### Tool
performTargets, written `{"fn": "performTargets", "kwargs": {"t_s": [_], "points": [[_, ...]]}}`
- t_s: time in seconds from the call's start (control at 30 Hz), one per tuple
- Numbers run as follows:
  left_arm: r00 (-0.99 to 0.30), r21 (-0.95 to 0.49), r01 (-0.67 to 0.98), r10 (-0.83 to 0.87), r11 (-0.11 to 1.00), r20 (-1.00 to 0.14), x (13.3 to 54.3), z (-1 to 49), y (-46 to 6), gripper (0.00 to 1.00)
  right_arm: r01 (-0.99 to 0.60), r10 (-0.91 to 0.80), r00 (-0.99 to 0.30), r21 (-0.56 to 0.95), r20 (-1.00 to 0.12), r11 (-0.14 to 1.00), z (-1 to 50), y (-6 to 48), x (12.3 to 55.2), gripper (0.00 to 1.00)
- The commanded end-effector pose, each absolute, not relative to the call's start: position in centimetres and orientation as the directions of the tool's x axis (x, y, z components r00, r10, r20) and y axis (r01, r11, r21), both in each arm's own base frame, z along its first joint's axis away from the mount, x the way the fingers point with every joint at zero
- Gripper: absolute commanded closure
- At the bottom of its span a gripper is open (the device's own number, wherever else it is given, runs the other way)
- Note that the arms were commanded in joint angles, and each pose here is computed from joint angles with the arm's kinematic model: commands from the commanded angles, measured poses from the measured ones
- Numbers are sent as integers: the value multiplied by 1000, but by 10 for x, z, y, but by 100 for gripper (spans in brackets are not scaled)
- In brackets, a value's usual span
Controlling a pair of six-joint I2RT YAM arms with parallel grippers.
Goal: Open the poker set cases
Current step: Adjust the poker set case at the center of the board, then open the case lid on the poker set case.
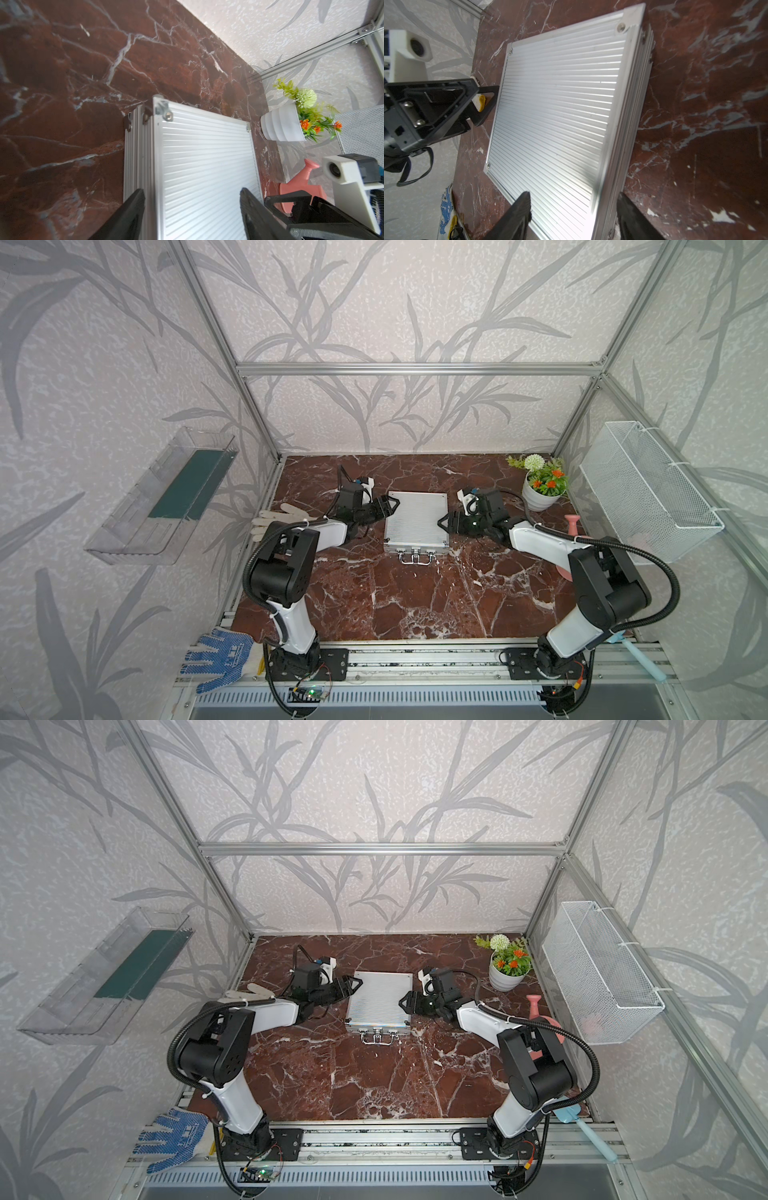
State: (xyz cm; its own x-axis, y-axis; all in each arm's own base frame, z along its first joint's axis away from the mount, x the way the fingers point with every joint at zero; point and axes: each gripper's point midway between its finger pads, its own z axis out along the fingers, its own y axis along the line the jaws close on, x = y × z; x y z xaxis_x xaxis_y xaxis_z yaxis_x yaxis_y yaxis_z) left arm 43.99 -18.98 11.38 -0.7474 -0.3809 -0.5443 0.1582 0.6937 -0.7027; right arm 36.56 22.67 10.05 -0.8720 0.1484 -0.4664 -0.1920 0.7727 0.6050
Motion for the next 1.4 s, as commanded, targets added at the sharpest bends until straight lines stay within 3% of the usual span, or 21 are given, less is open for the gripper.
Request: {"fn": "performTargets", "kwargs": {"t_s": [0.0, 0.37, 0.87, 1.13, 1.37], "points": [[-738, -641, 114, -367, 759, -566, 424, 119, -163, 26, -173, 124, -878, 548, -462, 818, 104, 211, 355, 33], [-810, -642, 49, -345, 765, -473, 373, 85, -166, 26, -119, 145, -901, 555, -409, 824, 88, 224, 321, 31], [-856, -687, 68, -312, 723, -412, 353, 60, -213, 27, -111, 140, -918, 580, -370, 807, 59, 244, 335, 35], [-846, -656, 83, -295, 750, -444, 353, 74, -209, 27, -141, 108, -902, 521, -418, 842, 79, 234, 344, 37], [-870, -647, 92, -256, 757, -422, 323, 86, -202, 27, -198, 43, -912, 531, -407, 824, 82, 242, 337, 33]]}}
